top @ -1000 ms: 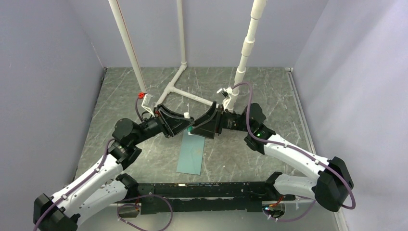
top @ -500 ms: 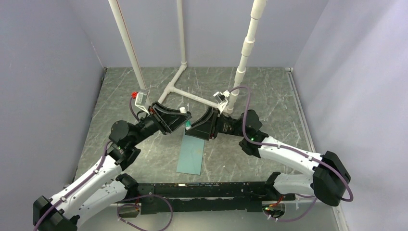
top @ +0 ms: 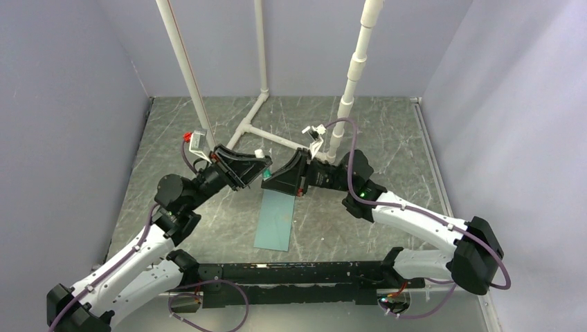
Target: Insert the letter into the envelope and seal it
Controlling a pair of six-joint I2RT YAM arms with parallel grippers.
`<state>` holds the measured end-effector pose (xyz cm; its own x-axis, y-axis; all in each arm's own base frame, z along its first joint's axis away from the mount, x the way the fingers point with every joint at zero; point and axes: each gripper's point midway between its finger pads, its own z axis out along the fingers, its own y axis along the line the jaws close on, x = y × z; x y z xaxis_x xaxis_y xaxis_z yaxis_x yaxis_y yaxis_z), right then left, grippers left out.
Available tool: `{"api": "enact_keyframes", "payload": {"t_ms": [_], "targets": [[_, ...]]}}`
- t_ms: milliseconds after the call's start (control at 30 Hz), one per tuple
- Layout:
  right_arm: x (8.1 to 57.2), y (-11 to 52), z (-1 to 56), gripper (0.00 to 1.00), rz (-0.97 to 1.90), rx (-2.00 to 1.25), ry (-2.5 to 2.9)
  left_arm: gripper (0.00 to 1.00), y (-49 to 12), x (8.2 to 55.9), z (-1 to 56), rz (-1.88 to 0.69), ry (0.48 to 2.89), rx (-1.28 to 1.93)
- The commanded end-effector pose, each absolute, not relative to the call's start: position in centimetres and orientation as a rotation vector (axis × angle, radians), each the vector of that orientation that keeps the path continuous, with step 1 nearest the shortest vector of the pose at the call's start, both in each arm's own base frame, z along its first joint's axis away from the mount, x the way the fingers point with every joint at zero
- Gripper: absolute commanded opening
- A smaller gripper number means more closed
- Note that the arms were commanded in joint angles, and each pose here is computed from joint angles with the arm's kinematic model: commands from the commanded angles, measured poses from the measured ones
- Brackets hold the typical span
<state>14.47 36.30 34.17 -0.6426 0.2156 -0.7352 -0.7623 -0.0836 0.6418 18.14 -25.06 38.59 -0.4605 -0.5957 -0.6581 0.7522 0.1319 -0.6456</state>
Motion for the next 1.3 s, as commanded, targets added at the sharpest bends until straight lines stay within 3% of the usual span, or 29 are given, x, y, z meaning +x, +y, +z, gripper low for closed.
{"api": "enact_keyframes", "payload": {"t_ms": [0,333,400,500,633,700,767,867,1033,1167,1267], "targets": [[16.8,36.8,34.4,0.00,1.539,-0.647,1.523,0.03,-24.9,18.2,39.1,-1.523,1.336,0.192],[27.7,34.1,29.2,0.00,0.384,-0.741,1.558,0.02,-20.9,24.7,31.7,-1.043,1.734,-0.180],[28.3,34.0,29.6,0.00,0.323,-0.719,1.553,0.02,-20.5,25.2,31.0,-0.999,1.763,-0.214],[26.6,35.0,30.3,0.00,0.480,-0.722,1.564,0.02,-21.0,25.1,31.8,-1.019,1.727,-0.160],[21.5,35.6,32.5,0.58,0.901,-0.716,1.568,0.02,-21.8,23.9,33.3,-1.058,1.658,-0.008],[19.4,34.6,34.1,0.72,1.102,-0.599,1.590,0.02,-22.4,22.5,34.4,-1.105,1.617,0.090],[18.7,33.7,34.5,0.78,1.264,-0.452,1.663,0.03,-23.0,21.1,35.4,-1.169,1.578,0.171],[16.7,33.5,35.4,0.78,1.527,-0.342,1.650,0.03,-23.7,19.1,36.5,-1.275,1.534,0.242],[12.8,34.0,38.0,0.72,1.790,-0.482,1.435,0.02,-24.4,16.6,38.7,-1.437,1.448,0.302],[11.4,33.8,39.2,0.62,1.869,-0.530,1.322,0.02,-24.5,15.6,39.7,-1.509,1.421,0.305],[10.6,33.8,40.0,0.48,1.911,-0.557,1.250,0.02,-24.7,15.3,40.0,-1.543,1.402,0.313]]}}
